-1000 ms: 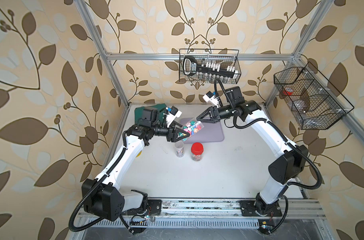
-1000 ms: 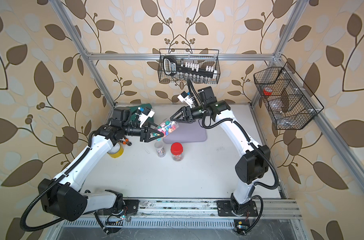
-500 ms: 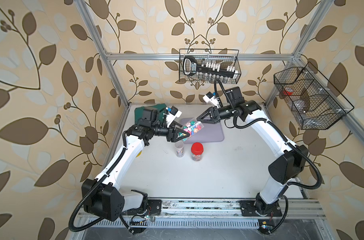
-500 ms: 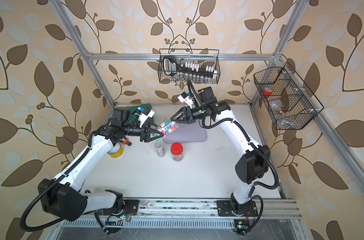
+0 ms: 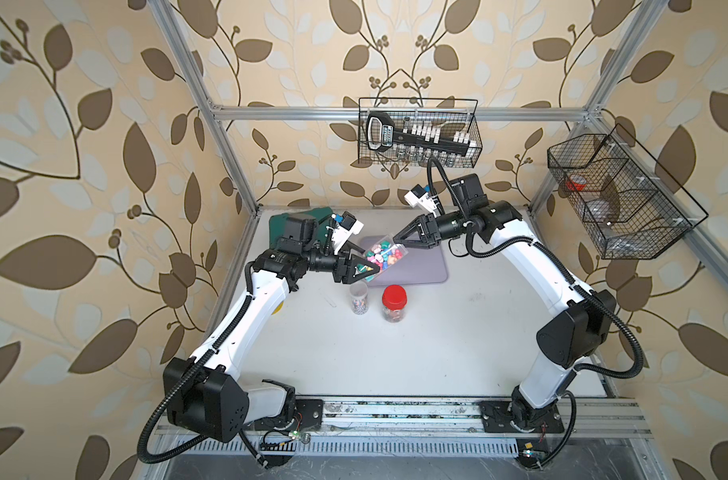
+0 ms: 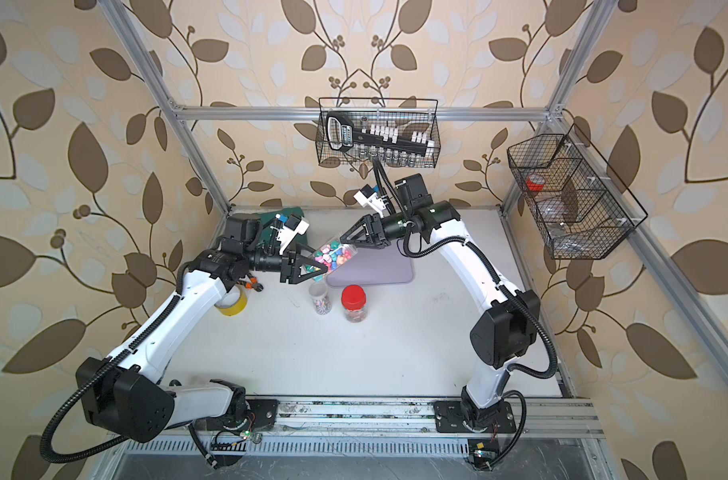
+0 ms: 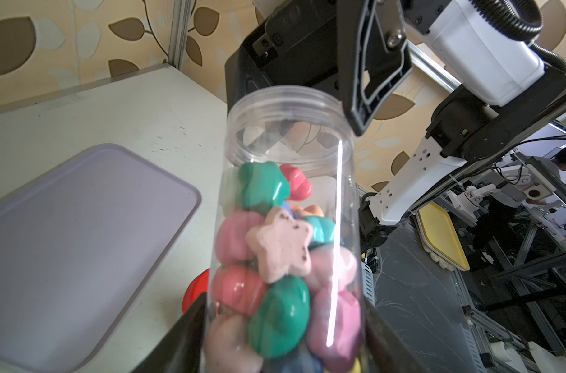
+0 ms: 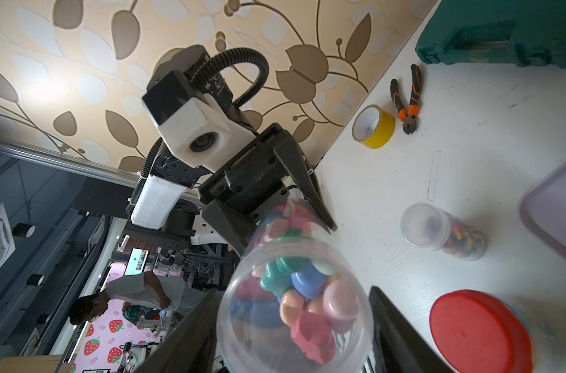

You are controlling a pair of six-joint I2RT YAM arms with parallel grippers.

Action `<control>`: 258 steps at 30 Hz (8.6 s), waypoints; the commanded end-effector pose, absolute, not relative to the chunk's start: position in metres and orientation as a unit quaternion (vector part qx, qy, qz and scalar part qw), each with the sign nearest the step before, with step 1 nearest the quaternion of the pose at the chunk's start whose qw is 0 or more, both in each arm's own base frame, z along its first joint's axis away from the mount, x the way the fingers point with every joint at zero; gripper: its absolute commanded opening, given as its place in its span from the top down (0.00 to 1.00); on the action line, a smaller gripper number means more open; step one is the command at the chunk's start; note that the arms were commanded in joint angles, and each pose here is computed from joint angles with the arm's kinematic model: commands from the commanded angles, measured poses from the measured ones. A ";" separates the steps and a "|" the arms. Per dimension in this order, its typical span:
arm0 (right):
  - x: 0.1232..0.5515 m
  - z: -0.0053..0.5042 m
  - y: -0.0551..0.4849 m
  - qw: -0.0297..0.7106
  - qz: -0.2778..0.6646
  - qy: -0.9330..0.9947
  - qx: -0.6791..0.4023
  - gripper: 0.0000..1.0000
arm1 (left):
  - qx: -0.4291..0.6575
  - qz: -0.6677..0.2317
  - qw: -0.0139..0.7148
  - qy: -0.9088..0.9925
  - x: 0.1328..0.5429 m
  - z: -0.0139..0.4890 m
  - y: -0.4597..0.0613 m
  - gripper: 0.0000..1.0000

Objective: Pour the candies out of the jar
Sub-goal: Unscrew the lid from the jar.

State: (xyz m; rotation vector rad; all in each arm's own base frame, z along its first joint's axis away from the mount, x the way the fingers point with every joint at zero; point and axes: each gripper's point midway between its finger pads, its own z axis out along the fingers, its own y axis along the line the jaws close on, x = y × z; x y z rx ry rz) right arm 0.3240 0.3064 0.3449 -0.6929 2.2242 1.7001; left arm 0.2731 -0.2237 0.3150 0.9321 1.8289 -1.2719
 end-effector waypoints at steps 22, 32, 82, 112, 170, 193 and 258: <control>0.298 0.352 0.308 0.168 0.611 0.699 -0.331 0.57 | 0.393 -0.545 0.374 0.639 0.272 0.357 -0.236 0.44; 0.278 0.355 0.304 0.205 0.630 0.637 -0.395 0.58 | 0.400 -0.576 0.349 0.622 0.270 0.364 -0.239 0.44; 0.329 0.391 0.257 0.199 0.590 0.759 -0.188 0.18 | 0.418 -0.433 0.425 0.676 0.284 0.358 -0.224 0.43; 0.334 0.359 0.301 0.142 0.563 0.789 -0.201 0.22 | 0.421 -0.449 0.405 0.677 0.274 0.351 -0.224 0.43; 0.321 0.363 0.307 0.164 0.597 0.737 -0.272 0.53 | 0.404 -0.504 0.396 0.652 0.277 0.360 -0.233 0.43; 0.278 0.354 0.300 0.251 0.631 0.592 -0.434 0.56 | 0.420 -0.607 0.314 0.597 0.274 0.376 -0.244 0.42; 0.346 0.367 0.288 0.170 0.566 0.786 -0.182 0.16 | 0.416 -0.381 0.439 0.699 0.281 0.348 -0.217 0.43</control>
